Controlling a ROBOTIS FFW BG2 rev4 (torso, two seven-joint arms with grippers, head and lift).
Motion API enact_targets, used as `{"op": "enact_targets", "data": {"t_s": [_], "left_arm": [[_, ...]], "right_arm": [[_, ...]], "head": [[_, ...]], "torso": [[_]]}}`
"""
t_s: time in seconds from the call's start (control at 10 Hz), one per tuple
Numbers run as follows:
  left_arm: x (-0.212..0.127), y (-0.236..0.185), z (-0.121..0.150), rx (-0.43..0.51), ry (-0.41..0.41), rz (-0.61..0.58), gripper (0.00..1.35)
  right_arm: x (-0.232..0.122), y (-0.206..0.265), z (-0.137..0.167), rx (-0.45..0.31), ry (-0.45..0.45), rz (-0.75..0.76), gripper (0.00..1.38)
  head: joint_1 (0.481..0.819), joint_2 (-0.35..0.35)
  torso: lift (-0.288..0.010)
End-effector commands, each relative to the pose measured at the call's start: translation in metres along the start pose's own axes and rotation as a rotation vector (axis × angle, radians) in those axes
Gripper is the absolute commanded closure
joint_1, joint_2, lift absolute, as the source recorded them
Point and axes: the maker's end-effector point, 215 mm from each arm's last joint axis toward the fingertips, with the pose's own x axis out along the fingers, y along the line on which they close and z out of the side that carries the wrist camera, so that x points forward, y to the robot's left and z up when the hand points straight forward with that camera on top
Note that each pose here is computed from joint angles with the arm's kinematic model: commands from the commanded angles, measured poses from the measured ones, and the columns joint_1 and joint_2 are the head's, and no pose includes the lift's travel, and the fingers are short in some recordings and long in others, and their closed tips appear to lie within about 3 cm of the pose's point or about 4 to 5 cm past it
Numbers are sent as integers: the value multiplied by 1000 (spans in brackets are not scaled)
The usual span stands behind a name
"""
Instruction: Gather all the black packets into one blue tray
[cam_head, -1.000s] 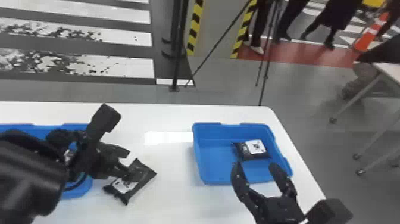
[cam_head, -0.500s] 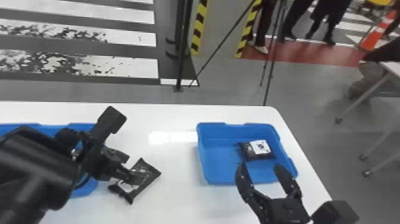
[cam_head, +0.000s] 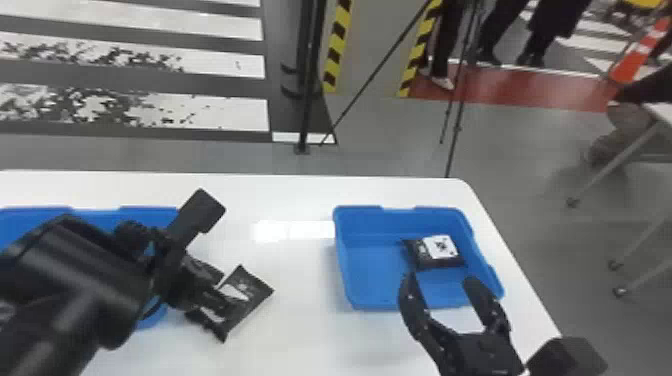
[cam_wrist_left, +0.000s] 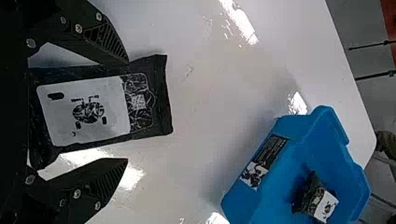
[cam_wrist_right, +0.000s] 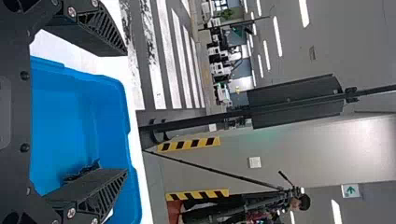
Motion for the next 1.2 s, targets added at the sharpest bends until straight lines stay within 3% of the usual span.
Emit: {"op": "enact_targets", "data": {"t_s": [0.0, 0.1, 0.2, 0.3, 0.4, 0.6, 0.8, 1.0, 1.1], "left_arm": [[4, 1, -5, 2, 17, -1, 354], [5, 2, -5, 3, 21, 3, 567], [3, 8, -8, 12, 30, 25, 917], [2, 14, -7, 27, 33, 44, 1118], [4, 16, 7, 107, -9, 55, 1220], [-2, 22, 33, 190, -104, 64, 1220], [-19, 24, 57, 209, -208, 55, 1220], [-73, 32, 88, 270, -323, 158, 1220], [-111, 46, 82, 259, -362, 238, 1220]], "right_arm": [[0, 0, 0, 1, 0, 0, 131], [0, 0, -1, 4, 2, 0, 134], [-1, -1, -2, 10, 4, -1, 147], [-1, -1, -2, 9, 4, 0, 148], [-1, -1, -2, 11, 4, 0, 148], [-1, -1, -4, 15, 8, -1, 148], [-1, -1, -4, 16, 8, 0, 150], [-2, -1, -4, 16, 8, 0, 150], [-2, -1, -4, 16, 8, 0, 150]], "head": [[695, -250], [695, -250], [695, -249], [695, -248], [695, -241], [695, -242], [695, -247], [695, -250], [695, -243]], "torso": [[-110], [-110], [-110], [-110], [-110], [-110], [-110], [-110], [-110]]}}
